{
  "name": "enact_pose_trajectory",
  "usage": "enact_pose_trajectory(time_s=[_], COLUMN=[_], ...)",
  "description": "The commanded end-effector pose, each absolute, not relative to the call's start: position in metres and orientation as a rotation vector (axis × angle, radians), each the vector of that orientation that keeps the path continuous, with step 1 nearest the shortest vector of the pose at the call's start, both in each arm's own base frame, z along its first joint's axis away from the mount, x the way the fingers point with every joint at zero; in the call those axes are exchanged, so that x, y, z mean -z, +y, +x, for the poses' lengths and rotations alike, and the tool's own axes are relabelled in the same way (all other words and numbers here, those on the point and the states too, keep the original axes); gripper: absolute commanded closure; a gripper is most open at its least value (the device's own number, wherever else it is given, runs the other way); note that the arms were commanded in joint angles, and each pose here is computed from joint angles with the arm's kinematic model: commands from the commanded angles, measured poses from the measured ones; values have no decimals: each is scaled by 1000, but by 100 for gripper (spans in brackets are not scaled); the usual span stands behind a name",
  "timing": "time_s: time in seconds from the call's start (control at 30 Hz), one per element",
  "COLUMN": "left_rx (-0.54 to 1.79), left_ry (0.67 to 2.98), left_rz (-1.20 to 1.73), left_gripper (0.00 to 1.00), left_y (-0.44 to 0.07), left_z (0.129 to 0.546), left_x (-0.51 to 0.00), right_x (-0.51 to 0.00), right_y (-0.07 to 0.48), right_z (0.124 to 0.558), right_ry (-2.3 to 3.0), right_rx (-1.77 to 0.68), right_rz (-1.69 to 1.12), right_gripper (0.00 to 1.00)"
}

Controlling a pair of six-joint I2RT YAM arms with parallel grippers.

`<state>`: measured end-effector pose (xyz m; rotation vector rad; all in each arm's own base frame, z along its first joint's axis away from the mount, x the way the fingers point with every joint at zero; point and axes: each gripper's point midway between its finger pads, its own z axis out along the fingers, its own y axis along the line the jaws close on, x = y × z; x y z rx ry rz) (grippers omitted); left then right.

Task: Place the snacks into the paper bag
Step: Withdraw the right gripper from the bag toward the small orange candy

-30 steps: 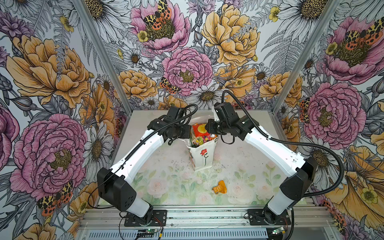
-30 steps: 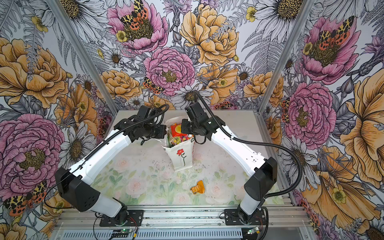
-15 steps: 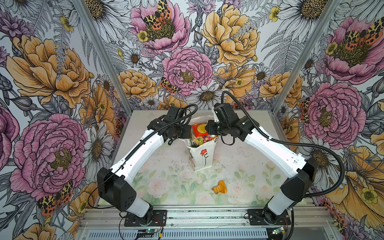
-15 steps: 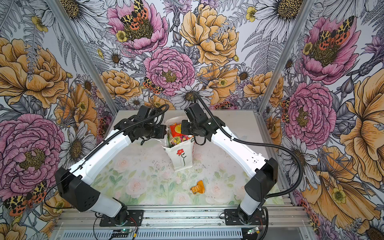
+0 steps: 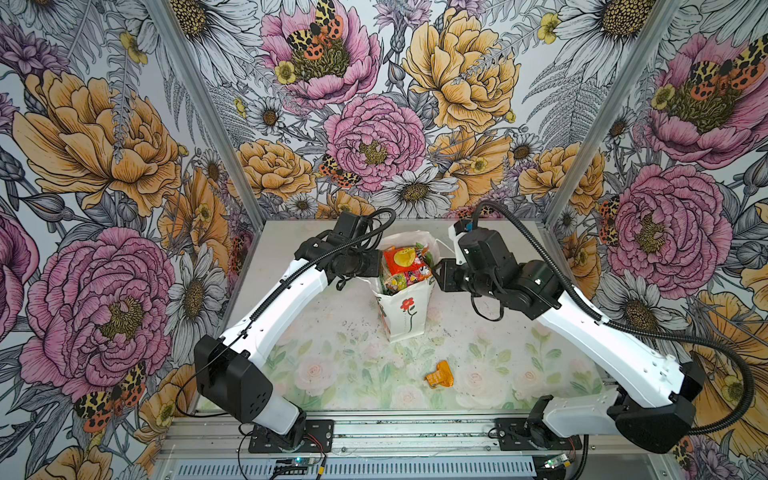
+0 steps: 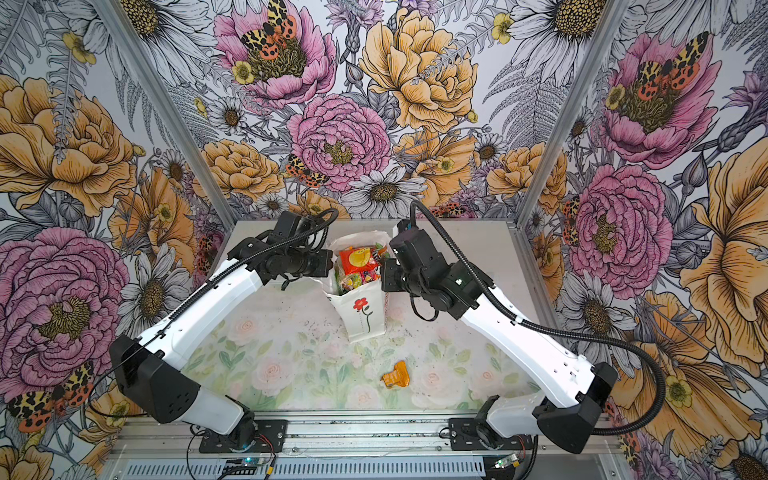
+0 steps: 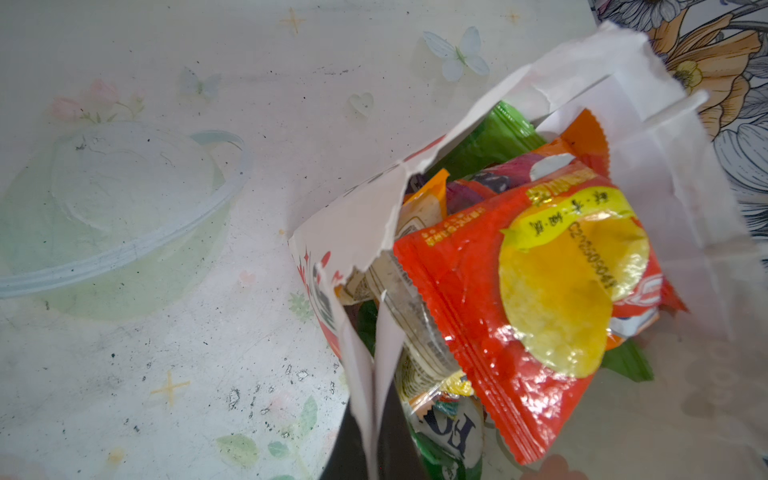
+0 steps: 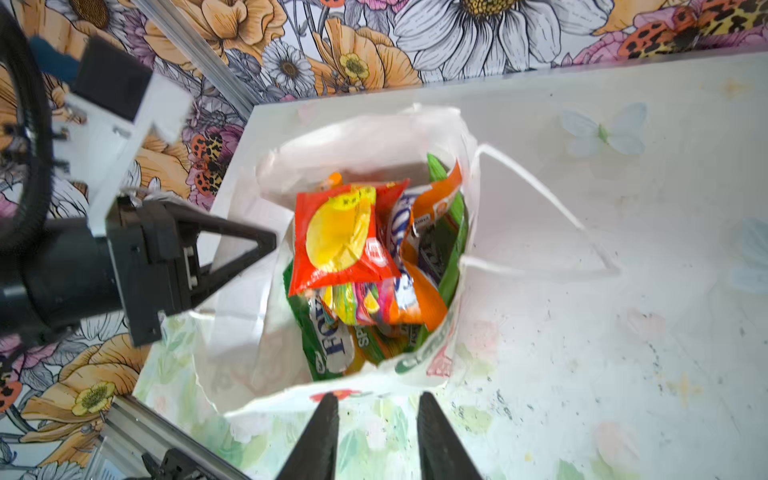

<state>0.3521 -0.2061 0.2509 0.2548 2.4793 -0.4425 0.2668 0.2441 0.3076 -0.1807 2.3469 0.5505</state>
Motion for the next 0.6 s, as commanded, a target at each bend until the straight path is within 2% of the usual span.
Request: enact_pose_trajectory(time_s=[0.0, 0.27, 0.57], left_rx=[440, 444, 438], left_ry=[2378, 2383, 2383], left_rz=[249, 245, 244], left_gripper=[100, 100, 100], left_y=[-202, -202, -202], left_z=[357, 358, 359], left_x=[-277, -275, -275], right_x=[-282, -210, -153], right_y=[237, 241, 245], right_z=[241, 184, 154], right_ry=[2400, 2561, 2704], right_rx=[-497, -441, -358], right_rz=[-208, -283, -316], right_gripper=[65, 60, 49])
